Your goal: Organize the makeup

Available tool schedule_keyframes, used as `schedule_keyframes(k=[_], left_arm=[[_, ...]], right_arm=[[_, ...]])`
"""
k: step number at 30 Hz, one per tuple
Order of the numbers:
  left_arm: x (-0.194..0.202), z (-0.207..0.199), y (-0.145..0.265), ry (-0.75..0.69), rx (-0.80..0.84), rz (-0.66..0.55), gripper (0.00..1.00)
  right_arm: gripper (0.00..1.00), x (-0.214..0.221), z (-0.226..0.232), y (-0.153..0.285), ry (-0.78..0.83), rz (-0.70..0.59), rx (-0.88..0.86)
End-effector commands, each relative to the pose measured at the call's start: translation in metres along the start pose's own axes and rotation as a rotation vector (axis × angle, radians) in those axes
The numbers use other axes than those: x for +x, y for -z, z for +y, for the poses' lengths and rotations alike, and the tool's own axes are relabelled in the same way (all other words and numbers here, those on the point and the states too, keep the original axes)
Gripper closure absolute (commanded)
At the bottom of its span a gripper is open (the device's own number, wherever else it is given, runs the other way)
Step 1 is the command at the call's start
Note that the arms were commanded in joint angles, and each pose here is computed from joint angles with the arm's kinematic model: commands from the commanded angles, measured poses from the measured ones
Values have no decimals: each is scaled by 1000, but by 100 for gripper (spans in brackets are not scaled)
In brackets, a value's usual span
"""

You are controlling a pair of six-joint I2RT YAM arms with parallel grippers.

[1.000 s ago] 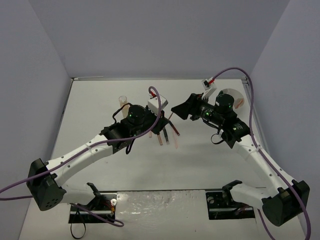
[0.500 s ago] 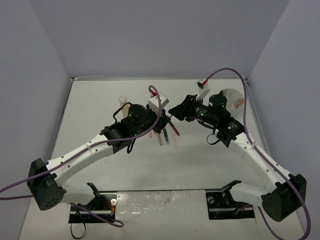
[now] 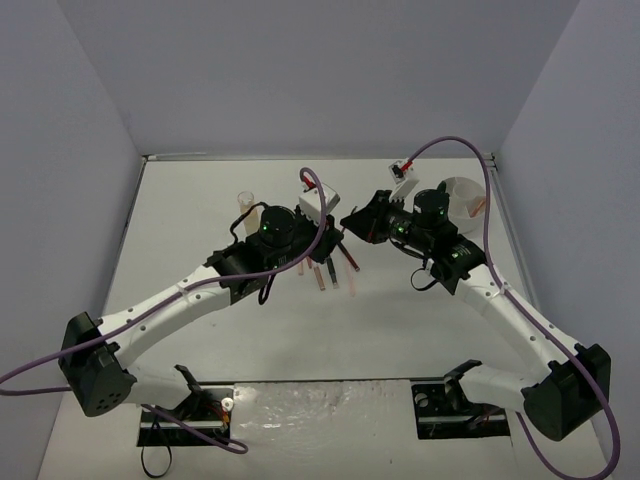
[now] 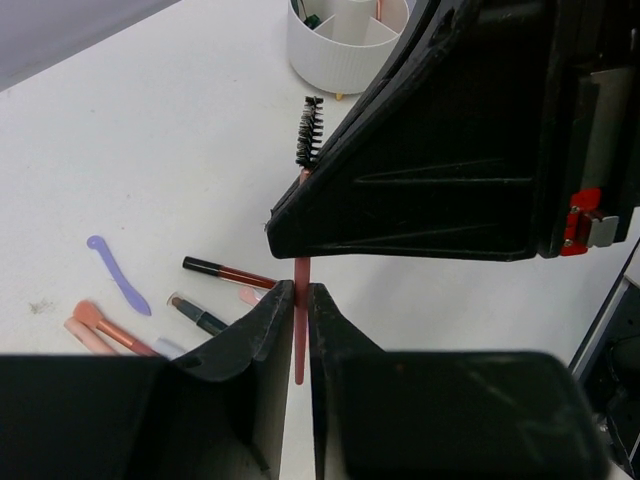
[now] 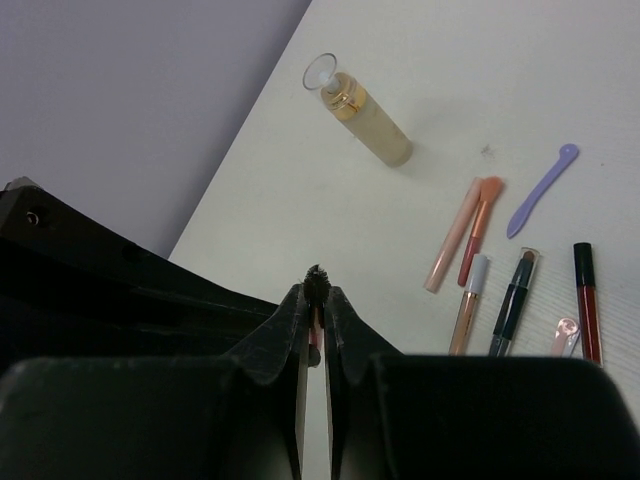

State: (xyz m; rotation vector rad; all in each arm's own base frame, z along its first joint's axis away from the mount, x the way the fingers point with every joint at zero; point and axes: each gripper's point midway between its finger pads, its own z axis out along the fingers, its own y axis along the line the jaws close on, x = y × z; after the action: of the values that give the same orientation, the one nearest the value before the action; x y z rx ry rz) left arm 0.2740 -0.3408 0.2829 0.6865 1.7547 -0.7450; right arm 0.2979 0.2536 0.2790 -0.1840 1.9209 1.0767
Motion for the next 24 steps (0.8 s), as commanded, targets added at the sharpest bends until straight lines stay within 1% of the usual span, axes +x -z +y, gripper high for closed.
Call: schedule_keyframes(k=[1, 3, 4, 5, 6, 7, 8, 9, 11, 12, 15, 18, 20, 22, 24], left_arm=[[-48, -6, 1, 14, 0, -124, 84], [-41, -3, -2, 19, -16, -98, 74], [-38, 0, -2, 21, -29, -91, 67], [-36, 3, -3, 22, -44, -83, 56], [-34, 5, -2, 24, -55, -75, 48], [-32, 12, -1, 29, -97, -66, 36], [-27, 20, 2, 39, -141, -43, 27], [-23, 27, 5, 48, -185, -21, 19], [-18, 43, 10, 61, -264, 5, 6], [-11, 50, 14, 74, -295, 37, 3], [-3, 71, 24, 111, -371, 82, 3], [19, 100, 42, 189, -476, 171, 3], [26, 109, 50, 234, -498, 194, 3], [36, 127, 67, 327, -528, 219, 3], [36, 136, 81, 353, -547, 213, 3]], right_arm=[[100, -25, 7, 1, 72, -104, -1], [100, -30, -1, 4, 88, -120, 48], [100, -32, -9, 6, 97, -128, 97], [100, -36, -16, 8, 117, -138, 131], [100, -39, -23, 11, 128, -150, 175], [100, -48, -35, 19, 142, -180, 243], [100, -54, -43, 26, 153, -204, 294], [100, -60, -52, 34, 163, -228, 347], [100, -76, -76, 51, 180, -285, 470], [100, -87, -94, 65, 171, -325, 543], [100, -107, -133, 94, 153, -397, 702], [100, -126, -168, 120, 159, -455, 879], [100, -134, -189, 134, 151, -479, 962], [100, -147, -215, 153, 139, -527, 1051], [100, -159, -242, 177, 101, -581, 1109]])
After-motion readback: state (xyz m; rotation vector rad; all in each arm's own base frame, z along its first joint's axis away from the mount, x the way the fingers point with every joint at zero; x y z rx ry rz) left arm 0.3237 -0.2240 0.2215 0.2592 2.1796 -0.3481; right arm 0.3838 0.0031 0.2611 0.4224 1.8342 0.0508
